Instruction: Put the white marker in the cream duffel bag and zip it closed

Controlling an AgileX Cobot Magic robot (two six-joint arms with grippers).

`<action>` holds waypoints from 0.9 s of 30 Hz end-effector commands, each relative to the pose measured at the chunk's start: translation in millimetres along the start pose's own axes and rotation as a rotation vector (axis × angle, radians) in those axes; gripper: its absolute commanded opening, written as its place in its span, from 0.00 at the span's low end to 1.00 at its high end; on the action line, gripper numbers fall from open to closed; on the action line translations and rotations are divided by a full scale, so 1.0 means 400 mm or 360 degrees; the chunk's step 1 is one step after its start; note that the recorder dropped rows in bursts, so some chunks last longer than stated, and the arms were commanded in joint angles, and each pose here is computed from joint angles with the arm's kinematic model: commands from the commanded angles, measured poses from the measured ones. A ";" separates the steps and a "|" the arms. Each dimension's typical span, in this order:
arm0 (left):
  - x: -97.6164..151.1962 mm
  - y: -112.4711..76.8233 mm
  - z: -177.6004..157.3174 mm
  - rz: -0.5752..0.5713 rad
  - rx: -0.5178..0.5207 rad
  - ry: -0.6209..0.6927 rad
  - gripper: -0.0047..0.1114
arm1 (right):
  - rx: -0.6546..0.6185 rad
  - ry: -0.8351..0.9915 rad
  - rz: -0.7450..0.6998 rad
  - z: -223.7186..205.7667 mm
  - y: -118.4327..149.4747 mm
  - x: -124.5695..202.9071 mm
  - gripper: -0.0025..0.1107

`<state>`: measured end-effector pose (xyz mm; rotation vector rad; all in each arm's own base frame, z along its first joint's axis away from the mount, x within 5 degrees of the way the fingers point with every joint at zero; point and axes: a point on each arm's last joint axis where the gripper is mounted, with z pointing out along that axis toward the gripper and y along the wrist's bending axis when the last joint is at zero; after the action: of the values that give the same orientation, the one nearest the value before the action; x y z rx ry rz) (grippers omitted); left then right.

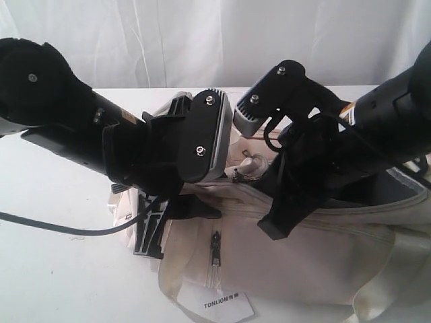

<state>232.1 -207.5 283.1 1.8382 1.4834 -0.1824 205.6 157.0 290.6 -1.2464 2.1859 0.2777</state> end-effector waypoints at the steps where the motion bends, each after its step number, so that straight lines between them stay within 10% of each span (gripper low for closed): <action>1: -0.005 -0.006 -0.002 -0.0040 0.0033 -0.0020 0.49 | 0.0008 -0.0046 -0.0021 -0.003 -0.001 -0.007 0.20; 15: -0.005 -0.006 -0.002 -0.0040 0.0033 -0.0020 0.49 | -0.0056 -0.0031 0.0028 -0.003 0.008 -0.005 0.06; 27: -0.005 -0.006 -0.002 -0.0040 0.0033 -0.0020 0.49 | -0.0199 0.0023 0.0153 0.018 0.027 0.007 0.29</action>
<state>230.9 -207.5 282.5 1.8457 1.4908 -0.1972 198.5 161.6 285.0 -1.2349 2.2613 0.4080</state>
